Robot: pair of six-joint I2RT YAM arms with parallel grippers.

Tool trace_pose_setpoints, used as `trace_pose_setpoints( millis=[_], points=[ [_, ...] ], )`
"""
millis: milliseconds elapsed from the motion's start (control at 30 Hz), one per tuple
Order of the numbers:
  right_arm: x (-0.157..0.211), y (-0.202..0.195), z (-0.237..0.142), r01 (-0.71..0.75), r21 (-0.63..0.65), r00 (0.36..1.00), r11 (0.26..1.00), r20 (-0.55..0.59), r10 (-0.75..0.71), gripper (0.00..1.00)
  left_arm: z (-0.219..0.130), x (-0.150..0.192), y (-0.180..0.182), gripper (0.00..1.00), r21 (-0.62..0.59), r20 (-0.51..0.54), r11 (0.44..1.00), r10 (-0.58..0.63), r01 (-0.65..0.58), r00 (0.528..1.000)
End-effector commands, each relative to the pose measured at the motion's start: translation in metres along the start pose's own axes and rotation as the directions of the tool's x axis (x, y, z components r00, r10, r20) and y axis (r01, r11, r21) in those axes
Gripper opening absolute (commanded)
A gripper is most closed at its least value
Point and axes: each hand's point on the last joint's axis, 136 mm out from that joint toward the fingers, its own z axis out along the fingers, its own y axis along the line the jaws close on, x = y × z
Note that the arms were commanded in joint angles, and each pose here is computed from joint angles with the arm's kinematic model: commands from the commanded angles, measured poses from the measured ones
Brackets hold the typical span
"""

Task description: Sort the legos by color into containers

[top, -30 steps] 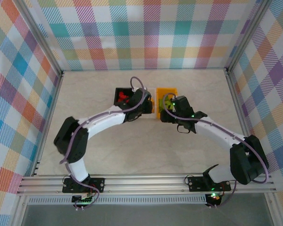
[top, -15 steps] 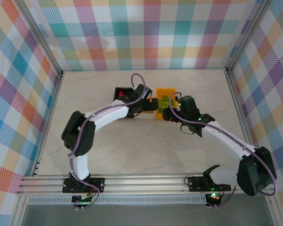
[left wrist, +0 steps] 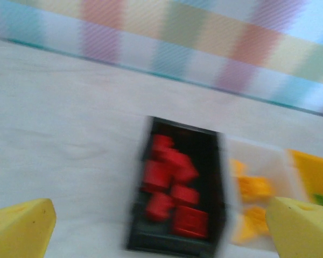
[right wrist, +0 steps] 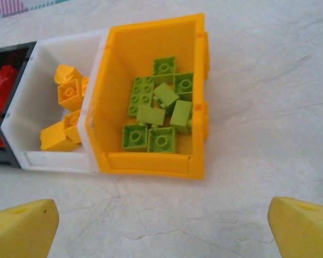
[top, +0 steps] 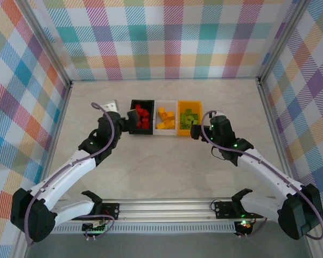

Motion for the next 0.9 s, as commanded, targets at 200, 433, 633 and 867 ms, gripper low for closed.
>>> trace_pose_setpoints(
  millis=[200, 433, 633, 867],
  points=[
    [-0.010, -0.020, -0.004, -0.054, 0.041, 0.992, 0.998, 0.119, 0.049, 1.00, 0.066, 0.033, 0.114, 1.00, -0.298, -0.042, 0.938, 0.175, -0.180, 0.984],
    [-0.015, -0.035, -0.002, -0.071, 0.077, 0.991, 0.994, 0.123, 0.062, 1.00, 0.098, 0.080, 0.117, 1.00, -0.194, -0.031, 0.959, 0.206, -0.208, 0.978],
    [-0.030, -0.059, 0.002, -0.014, 0.160, 0.990, 0.987, 0.142, -0.009, 1.00, 0.107, 0.099, 0.113, 1.00, -0.052, -0.031, 0.983, 0.172, -0.174, 0.985],
    [-0.036, -0.122, 0.026, 0.041, 0.321, 0.974, 0.946, 0.199, -0.110, 1.00, 0.105, 0.104, 0.119, 1.00, -0.074, -0.005, 0.984, 0.163, -0.163, 0.987]
  ],
)
